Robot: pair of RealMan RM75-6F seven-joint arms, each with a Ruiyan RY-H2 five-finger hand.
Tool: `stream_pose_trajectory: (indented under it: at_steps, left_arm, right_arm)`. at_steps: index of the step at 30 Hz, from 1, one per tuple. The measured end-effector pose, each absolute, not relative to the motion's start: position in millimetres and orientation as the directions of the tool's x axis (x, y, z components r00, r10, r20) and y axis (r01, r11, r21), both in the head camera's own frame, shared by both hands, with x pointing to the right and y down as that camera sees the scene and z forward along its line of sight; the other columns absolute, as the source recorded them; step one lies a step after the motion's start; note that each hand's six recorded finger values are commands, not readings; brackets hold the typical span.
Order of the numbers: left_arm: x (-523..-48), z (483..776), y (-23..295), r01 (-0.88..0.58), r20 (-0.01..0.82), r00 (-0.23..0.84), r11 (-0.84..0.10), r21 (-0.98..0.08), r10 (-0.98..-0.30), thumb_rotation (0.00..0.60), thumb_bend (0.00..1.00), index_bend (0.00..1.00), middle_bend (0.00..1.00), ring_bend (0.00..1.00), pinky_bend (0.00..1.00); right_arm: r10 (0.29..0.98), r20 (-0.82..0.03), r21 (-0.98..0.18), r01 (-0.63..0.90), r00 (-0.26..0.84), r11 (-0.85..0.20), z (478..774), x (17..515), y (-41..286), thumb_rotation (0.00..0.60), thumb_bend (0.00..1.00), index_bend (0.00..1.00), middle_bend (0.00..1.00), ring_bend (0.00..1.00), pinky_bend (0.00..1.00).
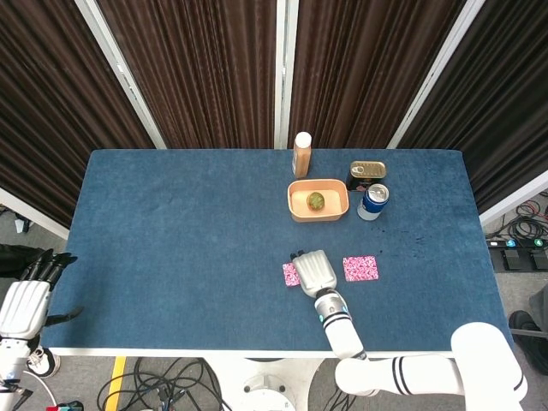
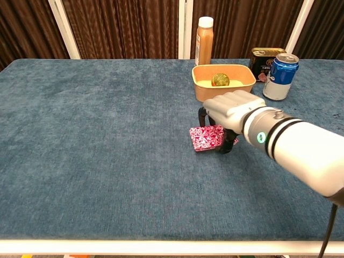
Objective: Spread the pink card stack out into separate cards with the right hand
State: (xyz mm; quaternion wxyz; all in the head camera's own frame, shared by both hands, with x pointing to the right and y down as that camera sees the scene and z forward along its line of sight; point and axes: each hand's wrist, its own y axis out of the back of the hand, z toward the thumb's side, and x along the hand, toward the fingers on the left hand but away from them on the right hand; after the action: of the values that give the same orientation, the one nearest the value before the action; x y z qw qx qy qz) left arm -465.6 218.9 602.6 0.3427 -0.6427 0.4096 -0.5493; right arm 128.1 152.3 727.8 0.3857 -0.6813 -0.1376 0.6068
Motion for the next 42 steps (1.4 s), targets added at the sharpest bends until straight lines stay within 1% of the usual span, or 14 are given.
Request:
stream_pose_trajectory:
  at_steps: [5, 10, 16, 19, 26, 31, 36, 42]
  left_arm:
    - [-468, 603, 219, -0.153, 0.427, 0.057, -0.431, -0.890, -0.902, 0.600, 0.01, 0.18, 0.15, 0.02, 0.18]
    - [-469, 603, 219, -0.155, 0.428, 0.055, -0.431, -0.889, -0.902, 0.600, 0.01, 0.18, 0.15, 0.02, 0.19]
    - [-470, 603, 219, -0.160, 0.425, 0.055, -0.428, -0.889, -0.903, 0.600, 0.01, 0.18, 0.15, 0.02, 0.19]
    - [-470, 602, 219, -0.165, 0.423, 0.055, -0.426, -0.890, -0.905, 0.600, 0.01, 0.18, 0.15, 0.02, 0.19]
    - [-470, 603, 220, -0.159, 0.425, 0.056, -0.428, -0.890, -0.904, 0.600, 0.01, 0.18, 0.15, 0.02, 0.18]
    - [-470, 603, 220, -0.159, 0.424, 0.055, -0.427, -0.890, -0.904, 0.600, 0.01, 0.18, 0.15, 0.02, 0.19]
    - [-468, 605, 221, -0.157, 0.429, 0.060, -0.433, -0.887, -0.901, 0.600, 0.01, 0.18, 0.15, 0.02, 0.19]
    - [-466, 606, 222, -0.151, 0.435, 0.066, -0.440, -0.885, -0.898, 0.600, 0.01, 0.18, 0.15, 0.02, 0.19]
  right_arm:
    - [0.650, -0.729, -0.684, -0.276, 0.214, -0.675, 732, 125, 155, 0.600, 0.25, 0.43, 0.37, 0.75, 0.84]
    - [0.639, -0.741, -0.670, -0.286, 0.207, -0.685, 735, 126, 157, 0.600, 0.23, 0.38, 0.33, 0.75, 0.83]
    - [0.624, -0.754, -0.656, -0.290, 0.208, -0.696, 736, 125, 158, 0.600, 0.20, 0.19, 0.22, 0.74, 0.83]
    - [0.621, -0.756, -0.653, -0.294, 0.207, -0.698, 736, 127, 158, 0.600, 0.18, 0.14, 0.20, 0.74, 0.83]
    - [0.619, -0.758, -0.652, -0.292, 0.206, -0.700, 731, 130, 157, 0.600, 0.17, 0.13, 0.19, 0.74, 0.83]
    - [0.640, -0.740, -0.672, -0.279, 0.209, -0.686, 719, 137, 150, 0.600, 0.17, 0.13, 0.21, 0.74, 0.83]
    - [0.669, -0.721, -0.690, -0.285, 0.181, -0.666, 709, 168, 138, 0.600, 0.17, 0.17, 0.23, 0.74, 0.84]
    - [0.675, -0.713, -0.697, -0.301, 0.192, -0.651, 711, 209, 140, 0.600, 0.17, 0.23, 0.25, 0.74, 0.84]
